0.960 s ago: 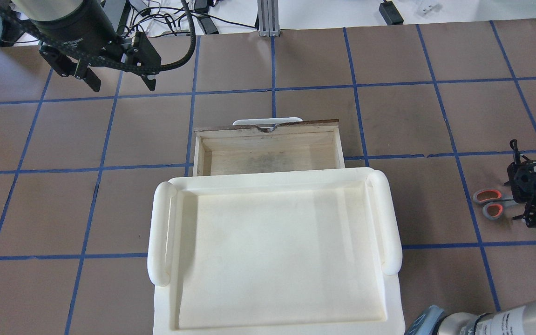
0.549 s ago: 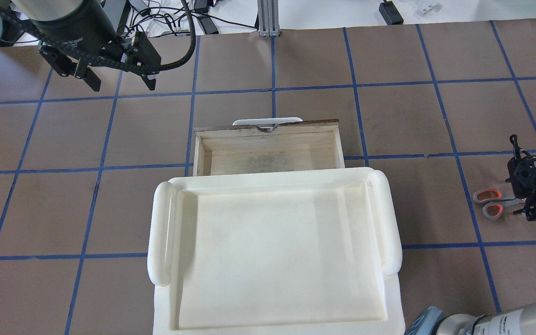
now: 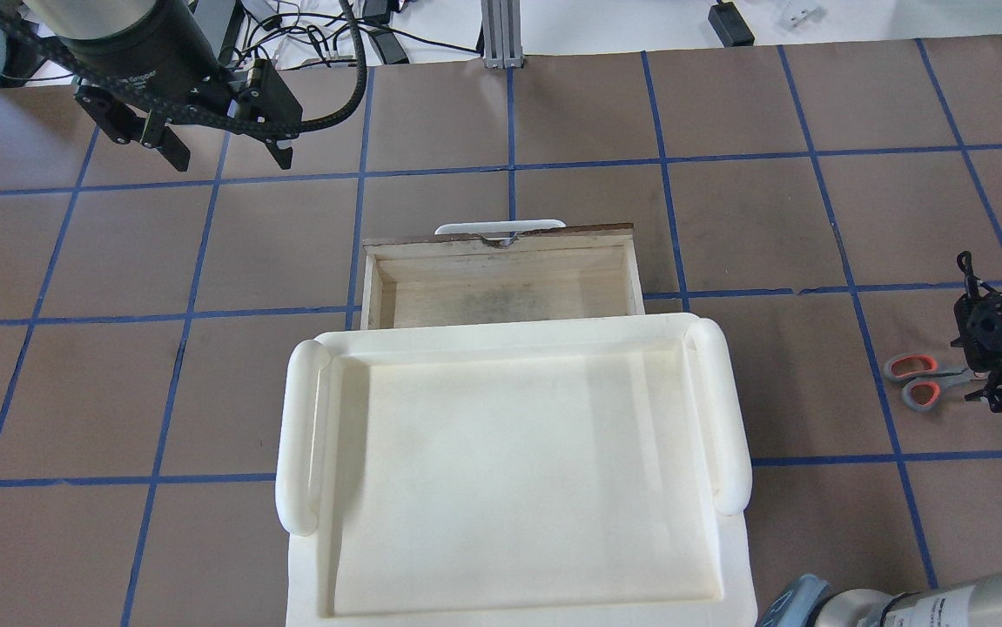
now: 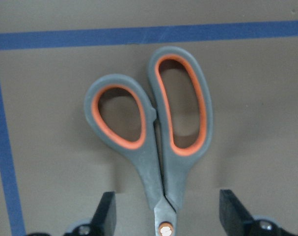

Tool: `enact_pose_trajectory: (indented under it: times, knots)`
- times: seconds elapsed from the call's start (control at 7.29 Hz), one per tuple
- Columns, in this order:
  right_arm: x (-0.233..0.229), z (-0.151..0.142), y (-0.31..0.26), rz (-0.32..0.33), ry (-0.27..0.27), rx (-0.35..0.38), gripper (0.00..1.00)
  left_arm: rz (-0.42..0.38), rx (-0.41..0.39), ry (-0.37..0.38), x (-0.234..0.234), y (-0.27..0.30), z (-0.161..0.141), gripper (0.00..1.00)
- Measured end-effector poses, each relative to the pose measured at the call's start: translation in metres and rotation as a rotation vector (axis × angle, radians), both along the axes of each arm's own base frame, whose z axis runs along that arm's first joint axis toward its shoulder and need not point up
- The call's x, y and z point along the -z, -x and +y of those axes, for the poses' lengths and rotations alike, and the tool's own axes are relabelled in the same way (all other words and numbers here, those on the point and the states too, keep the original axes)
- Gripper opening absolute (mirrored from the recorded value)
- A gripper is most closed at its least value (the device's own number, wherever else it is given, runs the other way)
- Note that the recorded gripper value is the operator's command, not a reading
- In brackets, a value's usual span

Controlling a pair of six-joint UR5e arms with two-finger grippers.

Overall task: Put scissors in drawer and close it
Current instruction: 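Lower the right gripper onto the scissors and close on the handles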

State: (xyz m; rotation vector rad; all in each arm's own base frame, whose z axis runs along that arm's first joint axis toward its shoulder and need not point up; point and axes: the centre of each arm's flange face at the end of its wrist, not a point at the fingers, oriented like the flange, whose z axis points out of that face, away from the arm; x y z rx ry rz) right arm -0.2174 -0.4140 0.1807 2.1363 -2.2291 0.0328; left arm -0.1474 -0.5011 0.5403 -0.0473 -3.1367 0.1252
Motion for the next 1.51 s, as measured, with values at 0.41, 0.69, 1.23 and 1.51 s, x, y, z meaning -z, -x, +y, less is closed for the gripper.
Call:
enact_pose_trajectory:
  times: [0.41,0.69,1.23,1.51]
  knots:
    - [0.0035,0.0001,-0.0001,-0.007,-0.007,-0.017,0.75,0.001,0.000,0.000,0.0000,0.0001,-0.0001,1.00]
    - [0.0065,0.0008,-0.0008,-0.018,-0.019,-0.016,0.73,0.003,0.001,0.000,0.0003,0.0003,-0.0002,1.00]
    - [0.0070,0.0006,-0.0002,-0.030,-0.034,-0.008,0.62,0.003,0.002,-0.002,0.0009,0.0003,-0.0005,1.00]
    - [0.0055,-0.0006,0.0011,-0.026,-0.032,-0.005,0.50,0.003,0.002,-0.002,0.0009,0.0003,-0.0005,1.00]
